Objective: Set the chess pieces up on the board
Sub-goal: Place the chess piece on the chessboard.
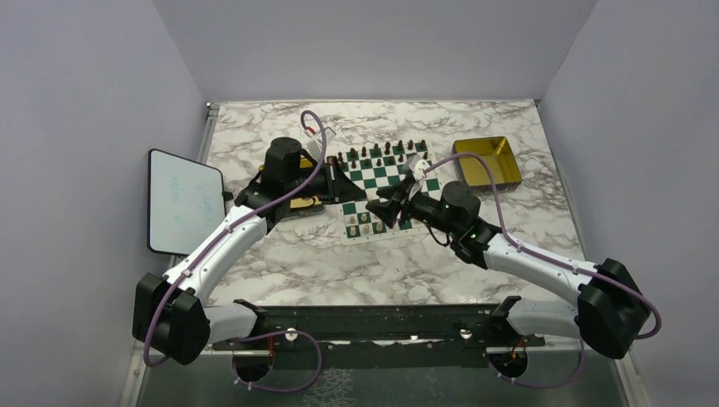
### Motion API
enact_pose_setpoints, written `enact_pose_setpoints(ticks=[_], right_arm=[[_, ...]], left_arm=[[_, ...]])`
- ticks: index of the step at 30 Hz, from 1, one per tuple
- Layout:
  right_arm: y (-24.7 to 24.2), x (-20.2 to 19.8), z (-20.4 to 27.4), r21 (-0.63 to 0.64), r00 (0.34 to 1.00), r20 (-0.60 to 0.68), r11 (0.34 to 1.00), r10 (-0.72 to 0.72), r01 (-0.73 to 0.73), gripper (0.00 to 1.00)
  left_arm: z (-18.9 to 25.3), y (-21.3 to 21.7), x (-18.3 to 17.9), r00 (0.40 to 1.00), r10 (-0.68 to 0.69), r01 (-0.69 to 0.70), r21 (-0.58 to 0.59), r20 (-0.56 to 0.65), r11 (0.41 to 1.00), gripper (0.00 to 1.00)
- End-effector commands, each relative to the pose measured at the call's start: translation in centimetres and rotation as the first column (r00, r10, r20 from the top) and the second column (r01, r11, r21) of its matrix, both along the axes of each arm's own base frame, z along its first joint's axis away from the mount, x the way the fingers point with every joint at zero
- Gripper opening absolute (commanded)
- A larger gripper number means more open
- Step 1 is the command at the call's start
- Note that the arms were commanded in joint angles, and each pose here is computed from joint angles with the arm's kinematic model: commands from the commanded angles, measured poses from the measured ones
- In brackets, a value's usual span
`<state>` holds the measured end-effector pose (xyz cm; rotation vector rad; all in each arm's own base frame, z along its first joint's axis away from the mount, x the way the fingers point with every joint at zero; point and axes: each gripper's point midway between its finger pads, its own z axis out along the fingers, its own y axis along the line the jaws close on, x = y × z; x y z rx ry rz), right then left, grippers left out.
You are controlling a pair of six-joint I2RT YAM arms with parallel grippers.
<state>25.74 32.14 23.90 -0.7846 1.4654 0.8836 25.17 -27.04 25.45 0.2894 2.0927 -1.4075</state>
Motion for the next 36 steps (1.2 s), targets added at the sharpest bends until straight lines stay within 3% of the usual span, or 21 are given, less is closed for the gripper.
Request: enact_pose_setpoints(ticks=[1, 5, 9, 13, 15, 16, 25, 29, 36], right_arm=[[-1.3, -0.6, -2.2, -0.019, 0.986, -0.146, 0.997, -0.074, 0.072, 0.53], [-3.5, -0.3, -4.7, -0.095, 0.907, -0.344, 0.970, -0.243, 0.224, 0.59], [-5.4, -0.7, -6.4, -0.217, 0.857, -0.394, 0.939, -0.333, 0.266, 0.66], [-9.2, 0.2, -8.3, -0.350, 0.771, -0.369, 0.846, -0.519, 0.402, 0.80], [-10.7, 0.6, -8.7, -0.373, 0.739, -0.362, 0.815, -0.568, 0.443, 0.99], [-11.2, 0.6, -8.7, -0.374, 0.731, -0.365, 0.810, -0.576, 0.451, 1.00], [-13.5, -2.2, -5.7, -0.332, 0.758, -0.348, 0.828, -0.552, 0.451, 1.00], [-14.3, -3.5, -4.7, -0.315, 0.799, -0.307, 0.848, -0.517, 0.427, 1.00], [-16.0, -4.5, -2.6, -0.243, 0.808, -0.266, 0.848, -0.525, 0.471, 1.00]], left_arm=[[-0.4, 1.1, 1.6, 0.997, 0.037, -0.047, 0.142, 0.067, 0.989, 0.01], [-1.3, 2.2, 3.1, 0.992, 0.074, -0.098, 0.264, 0.098, 0.959, 0.01], [-2.4, 2.4, 4.4, 0.992, 0.082, -0.111, 0.359, 0.096, 0.927, 0.01], [-3.8, 1.3, 5.4, 0.995, 0.059, -0.089, 0.446, 0.081, 0.891, 0.01], [-4.6, 0.5, 5.9, 0.997, 0.044, -0.072, 0.490, 0.069, 0.869, 0.01], [-5.1, 0.0, 6.1, 0.998, 0.031, -0.054, 0.508, 0.055, 0.860, 0.01], [-10.5, -4.1, 8.0, 0.998, -0.054, 0.056, 0.682, -0.025, 0.729, 0.00], [-13.3, -5.4, 8.4, 0.997, -0.070, 0.078, 0.749, -0.042, 0.658, 0.00], [-16.2, -7.1, 9.3, 0.996, -0.081, 0.088, 0.788, -0.048, 0.609, 0.00]])
